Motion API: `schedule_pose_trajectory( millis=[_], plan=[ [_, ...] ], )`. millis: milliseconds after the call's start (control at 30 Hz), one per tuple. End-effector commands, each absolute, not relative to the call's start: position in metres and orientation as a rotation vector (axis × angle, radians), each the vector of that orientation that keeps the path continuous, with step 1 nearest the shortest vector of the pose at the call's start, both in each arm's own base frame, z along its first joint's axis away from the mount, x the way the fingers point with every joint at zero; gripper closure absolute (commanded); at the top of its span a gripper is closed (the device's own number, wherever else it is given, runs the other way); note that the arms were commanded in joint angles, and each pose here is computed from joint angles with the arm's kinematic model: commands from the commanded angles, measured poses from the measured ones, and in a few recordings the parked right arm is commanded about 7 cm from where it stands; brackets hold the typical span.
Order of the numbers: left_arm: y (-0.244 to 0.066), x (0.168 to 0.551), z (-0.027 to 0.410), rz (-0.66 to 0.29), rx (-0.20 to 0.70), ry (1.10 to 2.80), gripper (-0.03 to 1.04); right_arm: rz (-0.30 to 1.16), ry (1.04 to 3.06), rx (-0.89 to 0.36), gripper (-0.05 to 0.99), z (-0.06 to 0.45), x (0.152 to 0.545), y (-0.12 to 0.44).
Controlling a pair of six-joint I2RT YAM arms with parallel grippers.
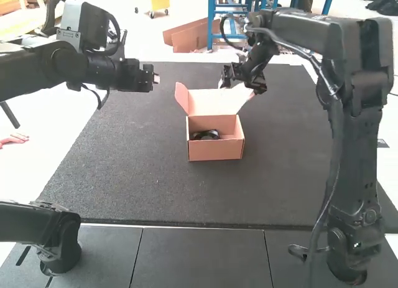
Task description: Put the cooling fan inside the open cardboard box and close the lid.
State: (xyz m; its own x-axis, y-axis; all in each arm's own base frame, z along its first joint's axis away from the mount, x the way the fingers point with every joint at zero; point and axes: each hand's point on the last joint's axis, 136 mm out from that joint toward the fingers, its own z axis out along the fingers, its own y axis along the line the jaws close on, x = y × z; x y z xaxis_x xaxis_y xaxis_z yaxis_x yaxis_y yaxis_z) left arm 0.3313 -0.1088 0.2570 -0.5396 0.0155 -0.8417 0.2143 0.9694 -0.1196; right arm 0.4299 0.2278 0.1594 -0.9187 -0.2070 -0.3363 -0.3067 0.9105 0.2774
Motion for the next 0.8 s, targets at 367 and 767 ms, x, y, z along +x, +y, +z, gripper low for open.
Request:
schedule_pose_trajectory(
  millis=[367,767],
  plan=[
    [-0.098,0.388,0.212,-0.143,0.050,2.202,0.04,0.187,2.340,-0.501,0.03,0.208,0.415,0.155],
    [-0.091,0.451,0.189,-0.091,-0.042,2.218,0.04,0.334,2.293,-0.330,0.03,0.193,0.434,0.162]
  ],
)
